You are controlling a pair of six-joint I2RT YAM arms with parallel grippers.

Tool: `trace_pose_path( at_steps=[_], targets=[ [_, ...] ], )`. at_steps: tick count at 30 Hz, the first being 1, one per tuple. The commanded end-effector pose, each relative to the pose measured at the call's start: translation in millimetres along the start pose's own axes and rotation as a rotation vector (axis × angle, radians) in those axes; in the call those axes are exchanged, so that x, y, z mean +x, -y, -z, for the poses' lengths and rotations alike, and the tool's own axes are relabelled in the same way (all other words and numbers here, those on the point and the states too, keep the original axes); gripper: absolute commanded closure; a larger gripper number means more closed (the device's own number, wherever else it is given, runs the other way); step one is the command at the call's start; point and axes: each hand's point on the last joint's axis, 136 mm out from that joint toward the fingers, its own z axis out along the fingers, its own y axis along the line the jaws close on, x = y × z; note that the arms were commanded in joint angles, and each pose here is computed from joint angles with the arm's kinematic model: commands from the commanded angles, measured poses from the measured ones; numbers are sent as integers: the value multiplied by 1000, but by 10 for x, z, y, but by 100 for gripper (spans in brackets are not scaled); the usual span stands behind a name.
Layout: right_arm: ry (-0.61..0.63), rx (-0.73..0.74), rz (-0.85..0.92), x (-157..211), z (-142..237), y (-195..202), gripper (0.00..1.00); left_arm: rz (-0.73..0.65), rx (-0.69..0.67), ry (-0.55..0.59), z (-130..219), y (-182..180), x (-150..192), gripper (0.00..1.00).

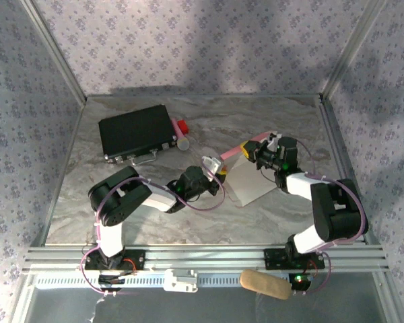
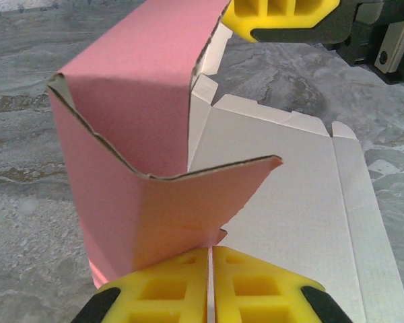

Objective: Fold the paper box

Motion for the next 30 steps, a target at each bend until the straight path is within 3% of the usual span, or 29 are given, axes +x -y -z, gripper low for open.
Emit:
trace_pose_path(
  at_steps=[1,19,24,30],
  targets=[
    [-17,-17,30,49,-25,79,100,-21,-25,51,-19,-66,-241,90],
    [-47,7,11,19,-168,150,100,-102,-58,33,-79,-255,-430,92],
    [-51,10,9,24,-179,139,100,-128,-103,54,-101,-338,-490,77],
    [-40,14,4,-57,-177,81,100,-139,-103,73,-18,-358,-584,77]
  ],
)
